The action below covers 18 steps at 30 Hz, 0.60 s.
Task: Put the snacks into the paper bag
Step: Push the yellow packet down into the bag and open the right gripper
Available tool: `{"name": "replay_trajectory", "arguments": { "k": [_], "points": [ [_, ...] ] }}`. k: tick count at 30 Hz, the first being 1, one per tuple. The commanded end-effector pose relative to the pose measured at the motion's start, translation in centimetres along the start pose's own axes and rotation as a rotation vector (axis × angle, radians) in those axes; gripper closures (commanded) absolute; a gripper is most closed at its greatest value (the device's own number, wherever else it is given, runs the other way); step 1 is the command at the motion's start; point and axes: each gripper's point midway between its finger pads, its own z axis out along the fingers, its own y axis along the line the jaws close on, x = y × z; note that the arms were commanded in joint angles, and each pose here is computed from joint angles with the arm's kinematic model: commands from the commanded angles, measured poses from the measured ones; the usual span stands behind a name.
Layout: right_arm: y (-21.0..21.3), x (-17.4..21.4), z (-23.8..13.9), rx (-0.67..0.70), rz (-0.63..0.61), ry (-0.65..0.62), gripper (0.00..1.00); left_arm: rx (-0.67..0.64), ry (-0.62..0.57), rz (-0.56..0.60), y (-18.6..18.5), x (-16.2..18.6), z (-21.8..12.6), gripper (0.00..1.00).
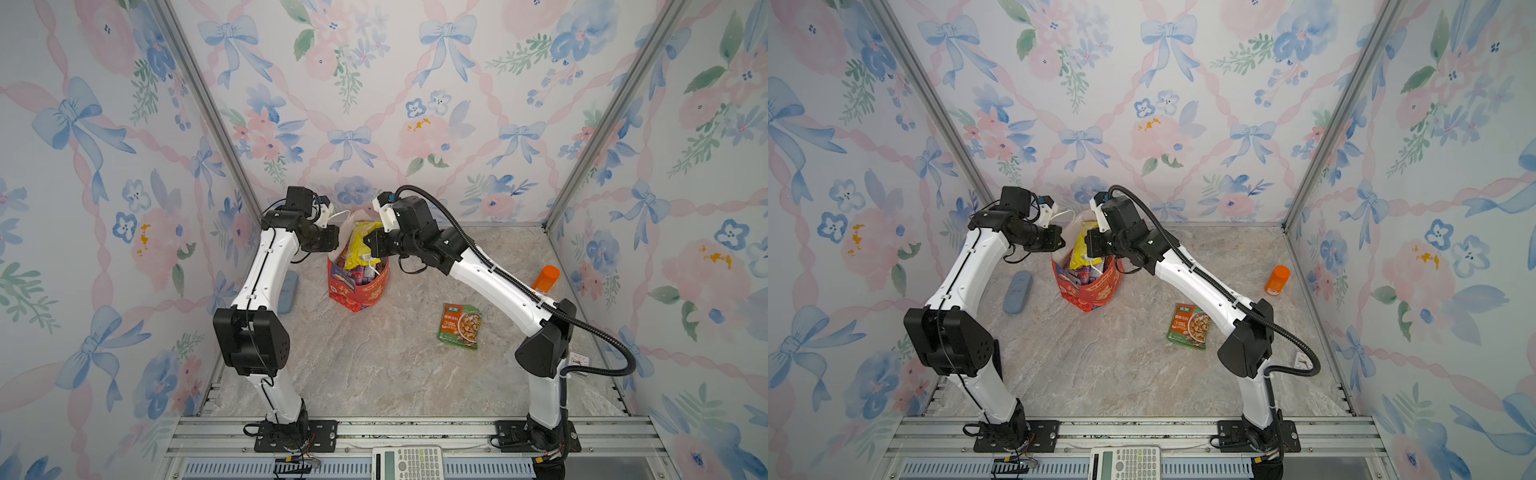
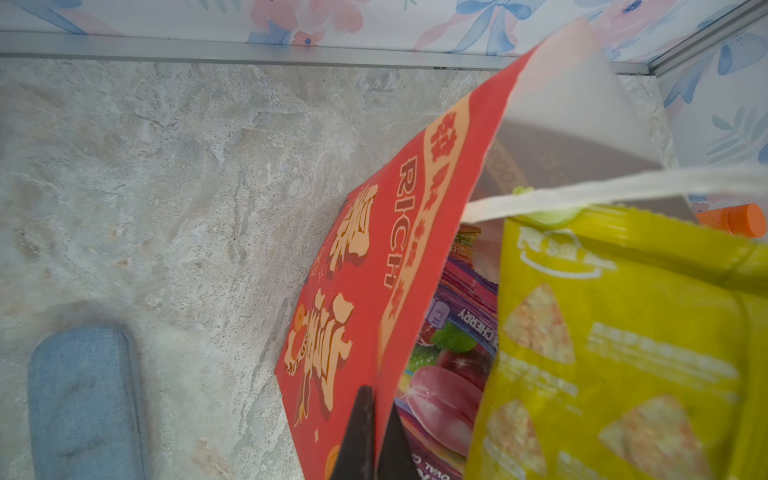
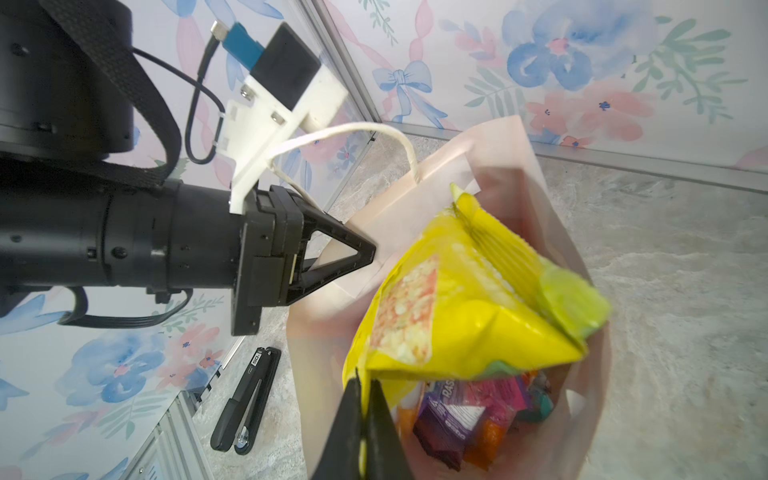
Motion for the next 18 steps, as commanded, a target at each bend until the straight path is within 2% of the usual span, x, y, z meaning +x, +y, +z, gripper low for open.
{"name": "replay_trajectory", "arguments": {
  "k": [1, 4, 6, 9, 11, 13, 15, 18],
  "points": [
    [0.5, -0.9, 0.7, -0.023, 0.008, -0.021, 0.92, -0.009, 0.015, -0.020, 0.2, 0.9, -1.2, 1.00],
    [0.2, -0.6, 2.0, -0.023, 0.022, -0.008, 0.92, -0.009, 0.014, -0.021, 0.2, 0.9, -1.2, 1.00],
    [-0.1, -0.5, 2.6, -0.014, 0.036, -0.005, 0.86, -0.009, 0.014, -0.020, 0.2, 0.9, -1.2, 1.00],
    [-0.6, -0.5, 2.6, 0.004, 0.053, -0.006, 0.61, -0.011, 0.014, -0.021, 0.3, 0.9, -1.2, 1.00],
    [-0.6, -1.2, 1.4, 0.029, 0.031, -0.030, 0.40, -0.007, 0.015, -0.020, 0.2, 0.9, -1.1, 1.00],
    [-0.6, -2.0, 0.0, 0.051, 0.004, -0.064, 0.30, -0.007, 0.015, -0.020, 0.2, 0.9, -1.1, 1.00],
    [-0.6, -2.8, -1.5, 0.075, -0.029, -0.100, 0.25, -0.007, 0.015, -0.020, 0.2, 0.9, -1.2, 1.00],
    [-0.4, -3.8, -3.6, 0.117, -0.090, -0.137, 0.24, -0.012, 0.013, -0.020, 0.2, 0.9, -1.2, 1.00]
  ]
}}
